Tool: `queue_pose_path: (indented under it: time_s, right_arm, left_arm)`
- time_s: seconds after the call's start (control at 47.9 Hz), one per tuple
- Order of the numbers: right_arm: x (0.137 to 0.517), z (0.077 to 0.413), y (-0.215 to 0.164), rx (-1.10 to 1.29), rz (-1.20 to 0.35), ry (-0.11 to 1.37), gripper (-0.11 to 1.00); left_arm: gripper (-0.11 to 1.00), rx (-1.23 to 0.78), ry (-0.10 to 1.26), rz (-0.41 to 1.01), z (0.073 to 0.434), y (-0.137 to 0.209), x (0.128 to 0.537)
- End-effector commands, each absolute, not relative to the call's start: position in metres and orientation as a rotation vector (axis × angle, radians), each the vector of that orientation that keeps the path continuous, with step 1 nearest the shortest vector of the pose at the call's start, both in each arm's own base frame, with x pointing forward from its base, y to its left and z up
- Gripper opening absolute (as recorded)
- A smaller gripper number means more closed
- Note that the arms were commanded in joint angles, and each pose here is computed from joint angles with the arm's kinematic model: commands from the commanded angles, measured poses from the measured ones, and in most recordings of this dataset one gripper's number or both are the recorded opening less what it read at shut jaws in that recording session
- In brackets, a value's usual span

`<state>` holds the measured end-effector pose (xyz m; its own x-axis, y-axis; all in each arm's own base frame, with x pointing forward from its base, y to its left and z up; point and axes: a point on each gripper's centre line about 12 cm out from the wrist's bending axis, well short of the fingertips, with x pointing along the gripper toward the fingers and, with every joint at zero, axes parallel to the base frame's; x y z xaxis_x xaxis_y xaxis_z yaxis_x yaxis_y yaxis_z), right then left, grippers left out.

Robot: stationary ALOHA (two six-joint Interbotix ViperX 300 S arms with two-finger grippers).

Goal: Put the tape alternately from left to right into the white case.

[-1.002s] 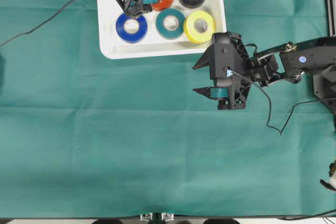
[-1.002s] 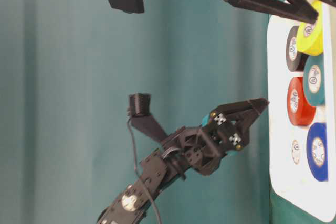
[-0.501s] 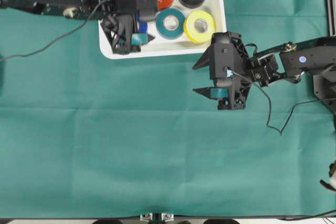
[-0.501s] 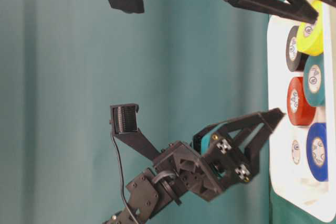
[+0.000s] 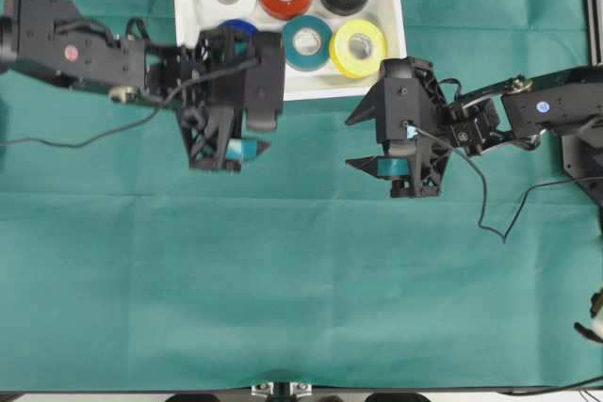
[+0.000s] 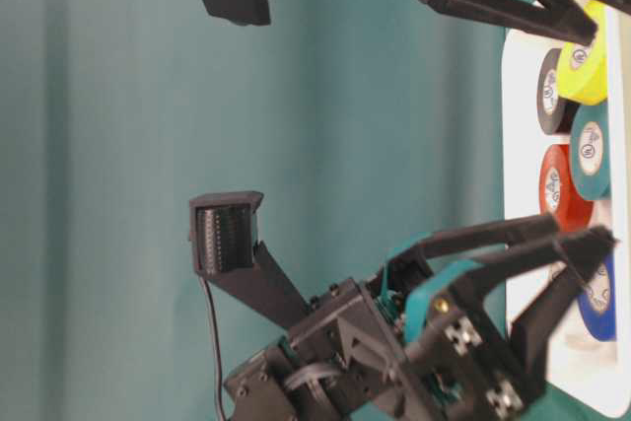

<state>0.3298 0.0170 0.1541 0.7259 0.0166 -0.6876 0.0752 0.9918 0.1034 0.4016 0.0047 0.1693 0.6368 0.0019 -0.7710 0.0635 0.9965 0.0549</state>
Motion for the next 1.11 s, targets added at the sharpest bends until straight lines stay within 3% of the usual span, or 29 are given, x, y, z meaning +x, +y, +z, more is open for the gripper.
queue_pose_path:
  time_s: [0.0, 1.085]
  right_arm:
    - [0.336, 0.164, 0.019, 0.128, -0.023, 0.725, 0.72]
    - [0.314, 0.182, 0.011, 0.109, -0.07, 0.72, 0.72]
  left_arm:
    - [0.61, 0.083, 0.848, -0.056, 0.184, -0.006, 0.401]
    - [0.61, 0.058, 0.842, -0.062, 0.193, -0.014, 0.366]
